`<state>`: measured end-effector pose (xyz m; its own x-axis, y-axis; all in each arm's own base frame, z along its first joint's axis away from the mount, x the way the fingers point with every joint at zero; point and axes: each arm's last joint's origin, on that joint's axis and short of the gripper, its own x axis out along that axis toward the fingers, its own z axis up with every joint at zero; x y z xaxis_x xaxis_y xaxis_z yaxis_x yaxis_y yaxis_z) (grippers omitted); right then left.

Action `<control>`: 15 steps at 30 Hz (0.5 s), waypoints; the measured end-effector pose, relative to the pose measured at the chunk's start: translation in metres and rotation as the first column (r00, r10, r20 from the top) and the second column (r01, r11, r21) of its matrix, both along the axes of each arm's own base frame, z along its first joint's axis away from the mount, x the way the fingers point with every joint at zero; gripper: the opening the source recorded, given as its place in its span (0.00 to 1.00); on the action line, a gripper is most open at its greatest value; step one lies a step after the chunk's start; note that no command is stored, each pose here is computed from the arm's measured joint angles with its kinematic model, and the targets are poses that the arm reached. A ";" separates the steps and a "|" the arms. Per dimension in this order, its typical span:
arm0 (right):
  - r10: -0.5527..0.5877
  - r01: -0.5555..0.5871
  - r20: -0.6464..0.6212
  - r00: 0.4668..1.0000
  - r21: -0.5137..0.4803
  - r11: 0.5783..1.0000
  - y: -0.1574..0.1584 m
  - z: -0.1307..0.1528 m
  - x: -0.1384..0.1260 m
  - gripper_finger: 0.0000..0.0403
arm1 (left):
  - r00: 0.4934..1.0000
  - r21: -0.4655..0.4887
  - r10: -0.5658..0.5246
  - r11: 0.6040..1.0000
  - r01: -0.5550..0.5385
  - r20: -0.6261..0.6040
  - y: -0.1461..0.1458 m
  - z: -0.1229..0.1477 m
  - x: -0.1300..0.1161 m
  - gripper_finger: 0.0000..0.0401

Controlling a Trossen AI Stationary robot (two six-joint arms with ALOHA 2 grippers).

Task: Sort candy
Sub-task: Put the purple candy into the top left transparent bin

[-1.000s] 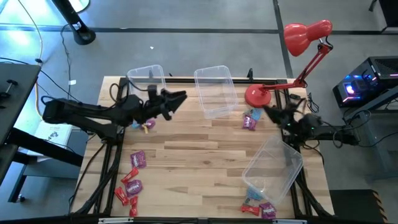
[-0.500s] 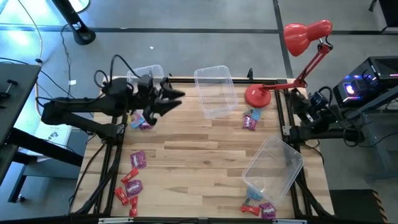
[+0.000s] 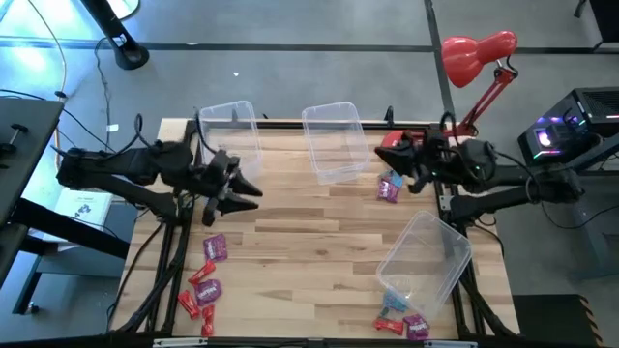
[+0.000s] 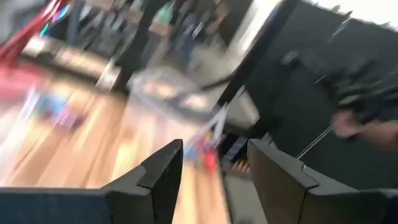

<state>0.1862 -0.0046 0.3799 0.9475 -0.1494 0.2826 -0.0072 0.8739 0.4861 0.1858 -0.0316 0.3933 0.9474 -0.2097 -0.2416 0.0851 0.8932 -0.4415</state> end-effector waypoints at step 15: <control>-0.006 0.034 -0.291 0.957 0.091 0.995 -0.003 0.002 0.016 0.00 | 0.547 0.254 0.331 0.943 -0.213 -0.769 -0.038 -0.097 0.001 0.43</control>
<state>0.2020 -0.0073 0.3824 0.9830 -0.1823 -0.0200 0.1635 0.8223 0.5450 0.1864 -0.0694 0.2963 0.3677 0.1098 -0.9235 -0.5013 0.8598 -0.0974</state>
